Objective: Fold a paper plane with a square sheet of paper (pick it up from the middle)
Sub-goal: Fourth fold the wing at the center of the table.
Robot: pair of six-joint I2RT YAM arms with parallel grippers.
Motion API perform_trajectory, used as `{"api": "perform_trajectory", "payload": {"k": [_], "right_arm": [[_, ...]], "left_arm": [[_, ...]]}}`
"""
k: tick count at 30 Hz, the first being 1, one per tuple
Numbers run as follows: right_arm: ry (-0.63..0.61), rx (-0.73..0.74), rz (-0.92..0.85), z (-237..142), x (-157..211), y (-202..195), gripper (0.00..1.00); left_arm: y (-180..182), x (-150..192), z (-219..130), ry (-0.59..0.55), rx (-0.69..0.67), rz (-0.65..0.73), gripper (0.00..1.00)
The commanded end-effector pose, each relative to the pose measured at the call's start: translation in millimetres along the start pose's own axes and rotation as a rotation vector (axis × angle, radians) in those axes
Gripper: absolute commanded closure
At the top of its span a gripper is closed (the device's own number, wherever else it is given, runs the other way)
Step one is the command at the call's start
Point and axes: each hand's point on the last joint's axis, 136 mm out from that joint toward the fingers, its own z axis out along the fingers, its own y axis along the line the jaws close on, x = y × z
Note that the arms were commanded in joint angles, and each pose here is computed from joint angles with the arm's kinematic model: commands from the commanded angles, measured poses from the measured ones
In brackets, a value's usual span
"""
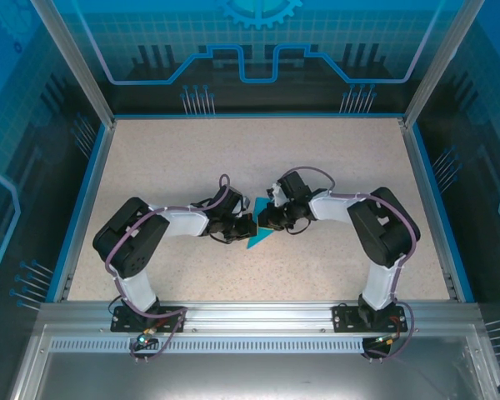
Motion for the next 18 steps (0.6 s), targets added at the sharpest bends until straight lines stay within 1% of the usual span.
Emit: {"api": "perform_trajectory", "payload": {"k": [1,6,10,14,18], "right_arm": [[0.007,0.007,0.003,10,-3,1,0.86],[0.013,0.096,0.030,19,-3,-21,0.86],[-0.001,0.178,0.065,18,-4,-39,0.87],[-0.029,0.128,0.071,11,-14,-30,0.87],[-0.045,0.008,0.057,3,-23,-4,0.86]], "left_arm": [[40,27,9,0.063,-0.139,-0.026,0.92],[42,30,10,0.069,-0.144,-0.029,0.92],[45,31,9,0.069,-0.152,-0.029,0.93],[48,33,10,0.073,-0.162,-0.027,0.93],[49,33,11,0.076,-0.163,-0.030,0.93]]}}
